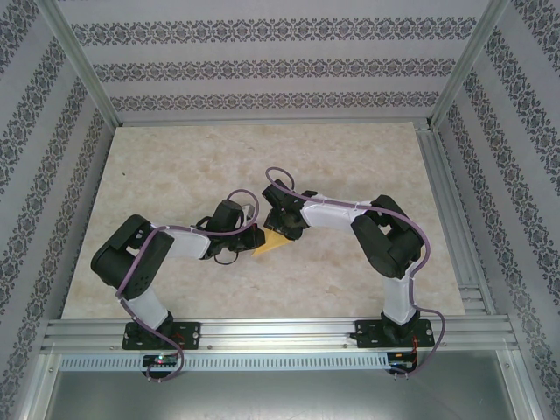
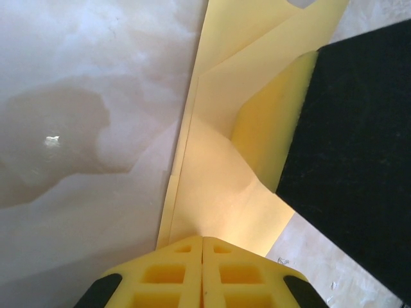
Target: Fold a paper plane with a square sheet of paper (pick it up from the middle)
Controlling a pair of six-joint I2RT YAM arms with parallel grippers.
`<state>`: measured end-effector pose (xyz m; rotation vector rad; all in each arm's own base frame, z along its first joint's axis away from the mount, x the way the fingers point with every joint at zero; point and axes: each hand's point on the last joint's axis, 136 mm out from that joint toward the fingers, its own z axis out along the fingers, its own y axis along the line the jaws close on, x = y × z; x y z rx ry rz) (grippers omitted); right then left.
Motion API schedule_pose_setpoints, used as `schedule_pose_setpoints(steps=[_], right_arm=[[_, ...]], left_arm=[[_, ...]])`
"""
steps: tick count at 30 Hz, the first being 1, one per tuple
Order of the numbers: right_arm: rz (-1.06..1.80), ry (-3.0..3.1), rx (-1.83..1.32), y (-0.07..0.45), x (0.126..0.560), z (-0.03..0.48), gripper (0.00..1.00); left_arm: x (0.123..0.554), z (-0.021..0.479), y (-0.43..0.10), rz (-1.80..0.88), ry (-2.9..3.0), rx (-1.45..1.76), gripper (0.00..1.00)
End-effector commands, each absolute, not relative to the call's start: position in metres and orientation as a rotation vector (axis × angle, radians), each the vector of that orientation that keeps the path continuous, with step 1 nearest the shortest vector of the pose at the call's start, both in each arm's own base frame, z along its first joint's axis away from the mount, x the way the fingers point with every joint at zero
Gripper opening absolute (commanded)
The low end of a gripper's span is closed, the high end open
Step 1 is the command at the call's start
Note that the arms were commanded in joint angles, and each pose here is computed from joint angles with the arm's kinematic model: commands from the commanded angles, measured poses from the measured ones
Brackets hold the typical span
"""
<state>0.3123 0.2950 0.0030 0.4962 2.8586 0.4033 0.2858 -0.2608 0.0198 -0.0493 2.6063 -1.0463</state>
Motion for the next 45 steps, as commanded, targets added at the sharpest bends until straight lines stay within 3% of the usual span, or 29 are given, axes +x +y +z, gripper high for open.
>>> schedule_pose_setpoints(steps=[1, 14, 24, 36, 45], right_arm=[[-0.066, 3.103, 0.541, 0.230, 0.245, -0.093, 0.54], [-0.131, 3.116, 0.509, 0.226, 0.242, -0.100, 0.58], [-0.130, 3.120, 0.521, 0.226, 0.241, -0.102, 0.58], [-0.131, 3.120, 0.534, 0.225, 0.239, -0.103, 0.58], [-0.125, 3.121, 0.543, 0.224, 0.239, -0.103, 0.57]], left_arm=[[0.289, 0.013, -0.247, -0.943, 2.631, -0.087, 0.08], [0.289, 0.027, -0.249, -0.973, 2.601, -0.068, 0.08], [0.289, 0.065, -0.261, -1.103, 2.486, 0.001, 0.12], [0.269, 0.047, -0.268, -1.115, 2.578, 0.054, 0.16], [0.272, 0.024, -0.259, -1.002, 2.655, 0.006, 0.12]])
